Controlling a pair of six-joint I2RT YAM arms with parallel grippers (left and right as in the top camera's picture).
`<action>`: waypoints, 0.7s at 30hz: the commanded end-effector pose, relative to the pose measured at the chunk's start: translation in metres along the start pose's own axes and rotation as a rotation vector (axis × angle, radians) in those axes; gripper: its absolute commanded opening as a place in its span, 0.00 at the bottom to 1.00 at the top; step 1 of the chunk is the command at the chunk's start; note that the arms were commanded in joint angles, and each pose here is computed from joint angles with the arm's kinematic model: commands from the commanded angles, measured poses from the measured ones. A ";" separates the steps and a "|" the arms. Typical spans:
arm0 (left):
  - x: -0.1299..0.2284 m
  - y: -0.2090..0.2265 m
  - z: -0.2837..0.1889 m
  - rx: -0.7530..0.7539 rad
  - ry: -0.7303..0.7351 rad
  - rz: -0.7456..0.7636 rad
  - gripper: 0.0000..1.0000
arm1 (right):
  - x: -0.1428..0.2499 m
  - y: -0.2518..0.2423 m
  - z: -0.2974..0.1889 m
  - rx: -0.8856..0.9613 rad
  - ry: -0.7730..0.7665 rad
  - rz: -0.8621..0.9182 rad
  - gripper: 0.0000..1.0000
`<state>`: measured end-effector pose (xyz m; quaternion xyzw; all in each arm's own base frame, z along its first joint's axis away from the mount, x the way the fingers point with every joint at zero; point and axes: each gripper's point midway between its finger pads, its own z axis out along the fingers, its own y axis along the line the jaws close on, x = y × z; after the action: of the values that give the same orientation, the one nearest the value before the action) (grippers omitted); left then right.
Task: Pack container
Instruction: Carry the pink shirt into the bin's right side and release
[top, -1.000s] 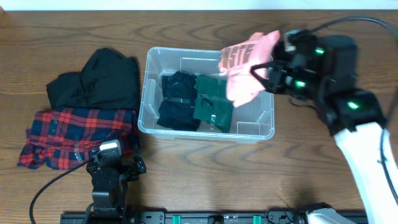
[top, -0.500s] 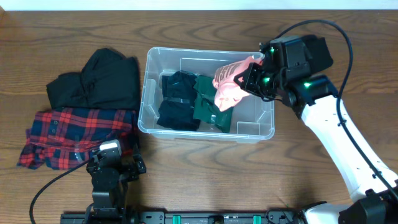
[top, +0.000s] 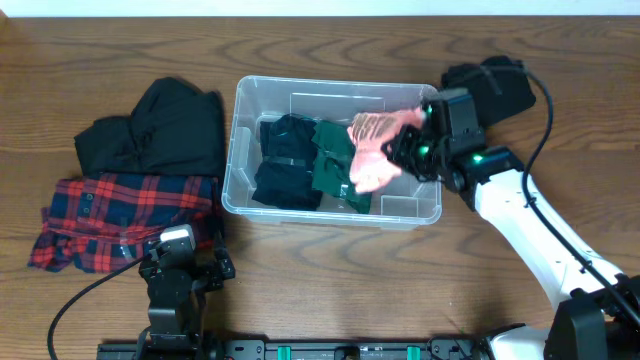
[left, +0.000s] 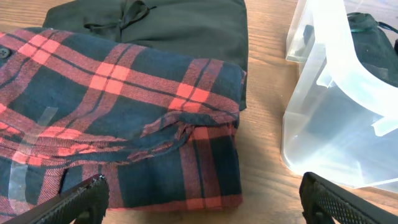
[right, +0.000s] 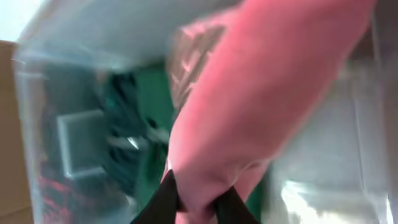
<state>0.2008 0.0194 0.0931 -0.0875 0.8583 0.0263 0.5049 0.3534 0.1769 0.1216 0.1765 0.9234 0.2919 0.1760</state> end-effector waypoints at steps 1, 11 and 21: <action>0.003 0.002 0.002 -0.010 0.004 0.011 0.98 | 0.022 0.000 0.001 -0.003 0.079 -0.010 0.18; 0.003 0.002 0.002 -0.010 0.004 0.011 0.98 | -0.003 0.029 -0.064 -0.002 -0.164 -0.266 0.34; 0.003 0.002 0.002 -0.010 0.004 0.011 0.98 | -0.006 0.014 -0.079 0.132 -0.217 -0.392 0.07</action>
<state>0.2008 0.0194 0.0931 -0.0875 0.8583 0.0263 0.5049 0.3246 0.1450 0.1993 0.0680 0.9257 0.2013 0.3128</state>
